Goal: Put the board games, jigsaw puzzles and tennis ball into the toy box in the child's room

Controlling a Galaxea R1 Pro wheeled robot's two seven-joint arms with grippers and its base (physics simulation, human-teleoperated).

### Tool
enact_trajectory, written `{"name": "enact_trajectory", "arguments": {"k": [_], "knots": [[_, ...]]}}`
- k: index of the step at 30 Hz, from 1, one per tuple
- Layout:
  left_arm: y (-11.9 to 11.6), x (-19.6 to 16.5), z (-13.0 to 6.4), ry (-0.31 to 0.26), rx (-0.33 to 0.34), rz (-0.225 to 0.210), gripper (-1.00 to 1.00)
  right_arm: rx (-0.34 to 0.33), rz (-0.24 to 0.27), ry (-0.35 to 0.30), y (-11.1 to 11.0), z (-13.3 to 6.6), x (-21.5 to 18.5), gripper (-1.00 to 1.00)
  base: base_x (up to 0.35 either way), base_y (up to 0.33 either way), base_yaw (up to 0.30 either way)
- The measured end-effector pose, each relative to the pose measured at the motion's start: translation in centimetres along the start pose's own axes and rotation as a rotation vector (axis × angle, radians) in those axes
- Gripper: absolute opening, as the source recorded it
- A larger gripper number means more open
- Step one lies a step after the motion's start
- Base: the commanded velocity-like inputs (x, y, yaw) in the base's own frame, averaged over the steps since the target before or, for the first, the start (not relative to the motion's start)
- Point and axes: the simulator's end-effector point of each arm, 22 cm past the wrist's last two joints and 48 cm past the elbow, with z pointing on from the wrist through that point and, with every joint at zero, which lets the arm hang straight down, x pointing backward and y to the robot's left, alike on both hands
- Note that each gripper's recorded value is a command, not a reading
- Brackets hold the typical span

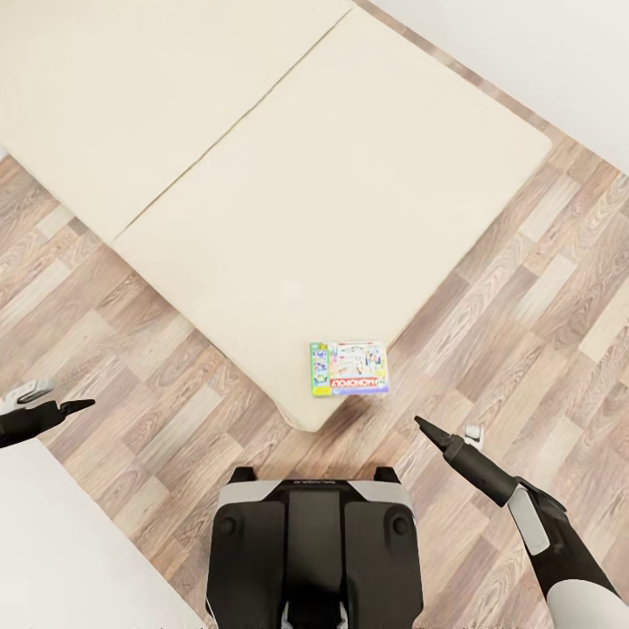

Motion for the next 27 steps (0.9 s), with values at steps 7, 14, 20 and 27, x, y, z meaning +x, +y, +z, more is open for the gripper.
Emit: {"name": "enact_trajectory", "arguments": {"k": [7, 14, 20, 27], "knots": [[0.3, 0.5, 0.5, 0.01, -0.008, -0.001, 1.0, 0.009, -0.016, -0.008, -0.6, 0.1, 0.2, 1.0, 0.0, 0.0, 0.0], [0.4, 0.8, 0.8, 0.016, -0.01, -0.003, 1.0, 0.022, -0.082, -0.047, -0.9, 0.3, -0.2, 1.0, 0.0, 0.0, 0.0], [0.4, 0.9, 0.8, 0.017, -0.009, -0.003, 1.0, 0.011, -0.078, -0.049, -0.6, 1.1, 0.5, 1.0, 0.0, 0.0, 0.0], [0.4, 0.9, 0.8, 0.017, -0.009, -0.003, 1.0, 0.018, -0.063, -0.056, -0.5, 1.9, 1.2, 1.0, 0.0, 0.0, 0.0]]}}
